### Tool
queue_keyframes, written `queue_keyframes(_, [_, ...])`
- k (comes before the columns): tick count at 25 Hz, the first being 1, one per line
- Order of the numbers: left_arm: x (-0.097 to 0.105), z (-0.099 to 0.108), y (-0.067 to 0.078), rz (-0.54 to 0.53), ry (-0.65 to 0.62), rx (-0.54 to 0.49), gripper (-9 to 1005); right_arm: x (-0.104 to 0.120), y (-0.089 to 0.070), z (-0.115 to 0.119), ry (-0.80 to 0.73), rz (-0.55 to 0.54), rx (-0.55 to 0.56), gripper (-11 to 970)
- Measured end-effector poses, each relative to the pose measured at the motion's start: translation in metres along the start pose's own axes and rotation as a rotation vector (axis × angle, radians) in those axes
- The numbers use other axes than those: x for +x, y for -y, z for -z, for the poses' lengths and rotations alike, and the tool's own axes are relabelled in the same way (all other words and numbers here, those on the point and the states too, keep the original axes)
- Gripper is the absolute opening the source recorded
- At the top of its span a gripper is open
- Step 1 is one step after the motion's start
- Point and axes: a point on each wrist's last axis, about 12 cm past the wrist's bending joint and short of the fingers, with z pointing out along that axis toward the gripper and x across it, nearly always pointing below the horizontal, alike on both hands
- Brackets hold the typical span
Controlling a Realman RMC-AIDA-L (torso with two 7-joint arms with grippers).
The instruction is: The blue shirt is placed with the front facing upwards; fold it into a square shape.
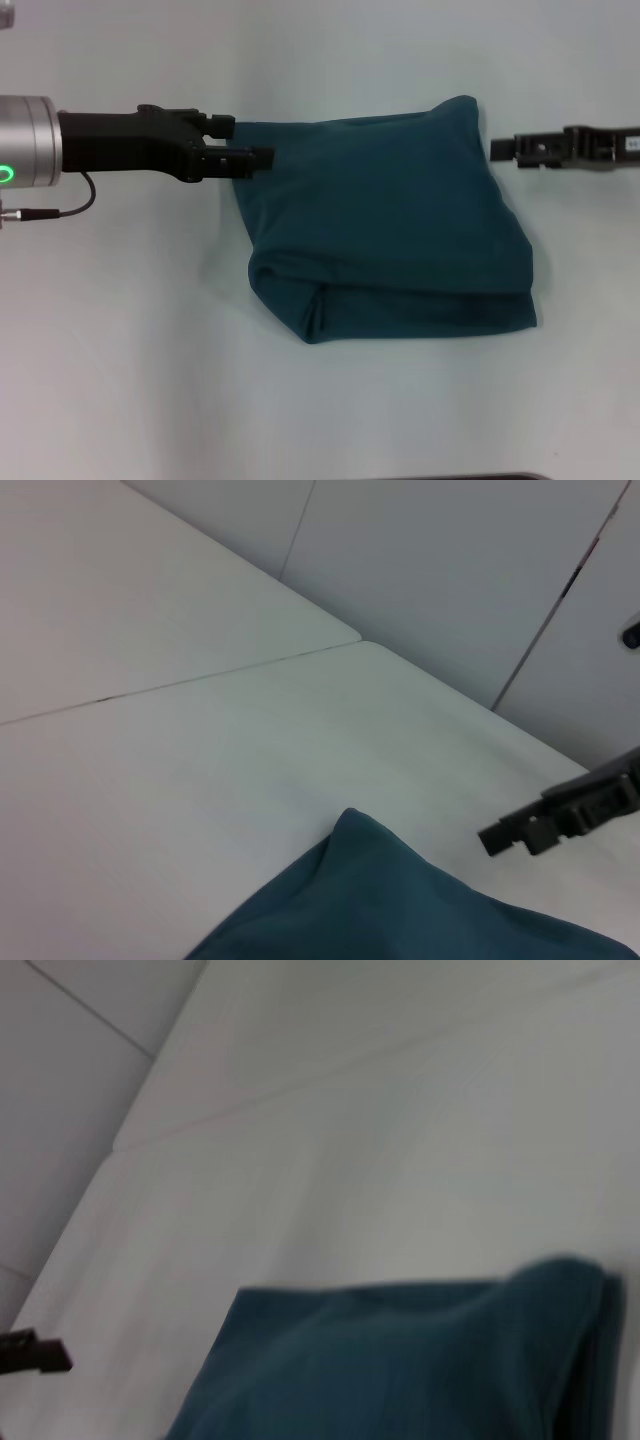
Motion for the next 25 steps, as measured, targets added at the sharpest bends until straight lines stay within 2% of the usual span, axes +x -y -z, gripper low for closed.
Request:
queue_keyframes(9, [0.003, -0.001, 0.0, 0.007, -0.002, 0.004, 795, 0.03, -0.003, 0.021, -0.089, -0.126, -0.116, 768])
queue_keyframes(17, [0.003, -0.001, 0.0, 0.005, -0.002, 0.002, 794, 0.046, 0.004, 0.03, -0.086, -0.187, -0.115, 766])
queue_keyframes(25, [0.001, -0.002, -0.001, -0.001, -0.004, 0.001, 795, 0.048, 0.004, 0.02, -0.094, -0.187, -0.102, 764])
